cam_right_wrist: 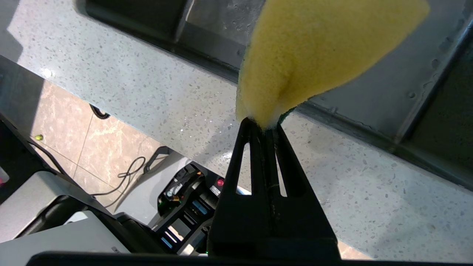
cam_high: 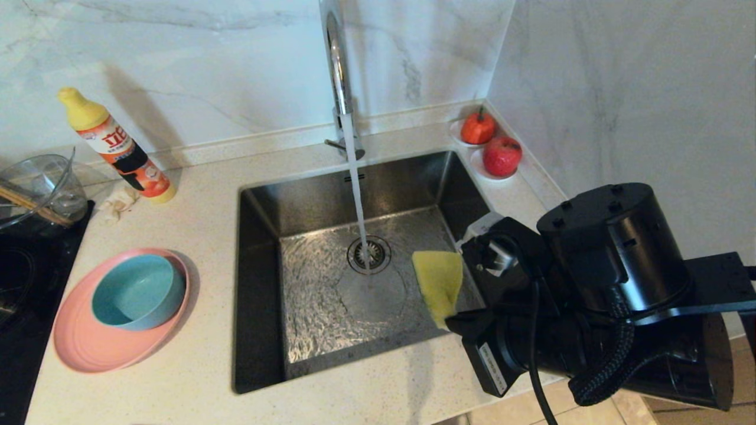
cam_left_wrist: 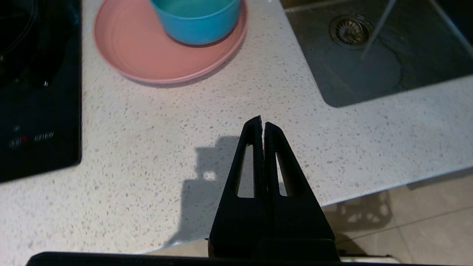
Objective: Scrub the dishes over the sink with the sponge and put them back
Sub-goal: Pick up a bowl and the sponge
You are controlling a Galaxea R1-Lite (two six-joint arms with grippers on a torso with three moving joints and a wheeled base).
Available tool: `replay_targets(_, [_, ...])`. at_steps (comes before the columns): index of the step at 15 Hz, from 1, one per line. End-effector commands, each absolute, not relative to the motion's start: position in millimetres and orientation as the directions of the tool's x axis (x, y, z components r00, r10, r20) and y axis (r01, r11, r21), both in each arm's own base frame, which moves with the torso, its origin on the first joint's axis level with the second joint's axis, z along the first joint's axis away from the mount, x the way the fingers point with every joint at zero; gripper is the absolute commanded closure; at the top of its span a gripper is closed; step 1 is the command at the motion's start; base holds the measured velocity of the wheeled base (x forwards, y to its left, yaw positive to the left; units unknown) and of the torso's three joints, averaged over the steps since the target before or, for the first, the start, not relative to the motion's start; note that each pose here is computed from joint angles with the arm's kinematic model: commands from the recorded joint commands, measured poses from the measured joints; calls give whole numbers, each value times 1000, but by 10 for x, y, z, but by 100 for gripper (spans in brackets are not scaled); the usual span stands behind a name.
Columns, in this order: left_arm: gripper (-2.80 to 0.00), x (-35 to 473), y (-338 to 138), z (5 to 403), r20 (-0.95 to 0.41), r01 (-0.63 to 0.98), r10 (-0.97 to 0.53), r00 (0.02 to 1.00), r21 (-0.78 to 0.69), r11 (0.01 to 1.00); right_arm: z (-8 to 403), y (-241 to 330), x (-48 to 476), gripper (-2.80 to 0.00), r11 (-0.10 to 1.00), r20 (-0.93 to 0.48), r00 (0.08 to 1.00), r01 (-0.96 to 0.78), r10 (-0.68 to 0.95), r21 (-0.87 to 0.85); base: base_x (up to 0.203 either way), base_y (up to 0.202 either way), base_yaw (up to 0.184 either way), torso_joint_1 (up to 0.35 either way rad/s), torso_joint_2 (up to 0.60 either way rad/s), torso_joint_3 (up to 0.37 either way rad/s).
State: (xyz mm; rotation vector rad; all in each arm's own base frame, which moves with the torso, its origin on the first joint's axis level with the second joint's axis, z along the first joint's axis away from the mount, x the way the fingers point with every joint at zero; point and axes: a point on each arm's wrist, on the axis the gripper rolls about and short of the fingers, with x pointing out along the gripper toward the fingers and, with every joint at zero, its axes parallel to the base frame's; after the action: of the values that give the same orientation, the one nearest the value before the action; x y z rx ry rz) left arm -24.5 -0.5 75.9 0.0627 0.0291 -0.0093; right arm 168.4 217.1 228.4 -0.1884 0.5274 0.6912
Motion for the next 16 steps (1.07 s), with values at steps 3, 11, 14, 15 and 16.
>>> replay_targets(3, [0, -322, 5, 1000, 45, -39, 37, 998, 53, 998, 2294, 2164, 1635, 0, 752, -518, 641, -659, 566, 7, 0, 0, 0, 0, 0, 0])
replay_targets(11, [0, -129, 47, 2348, -23, -215, 221, 975, 163, 963, 2362, 2142, 1615, 0, 751, -491, 652, -660, 578, 7, 0, 0, 0, 0, 0, 0])
replay_targets(14, [0, 469, 64, 2657, -185, -231, 273, 944, 219, 948, 2319, 2160, 1628, 0, 751, -504, 646, -661, 573, 5, 0, 0, 0, 0, 0, 0])
replay_targets(15, [0, 700, 71, 2748, -237, -235, 293, 926, 244, 941, 2308, 2161, 1628, 0, 749, -508, 644, -662, 572, 4, 0, 0, 0, 0, 0, 0])
replay_targets(16, [0, 934, 78, 2824, -293, -235, 312, 904, 269, 934, 2296, 2177, 1640, 0, 750, -512, 643, -661, 570, 6, 0, 0, 0, 0, 0, 0])
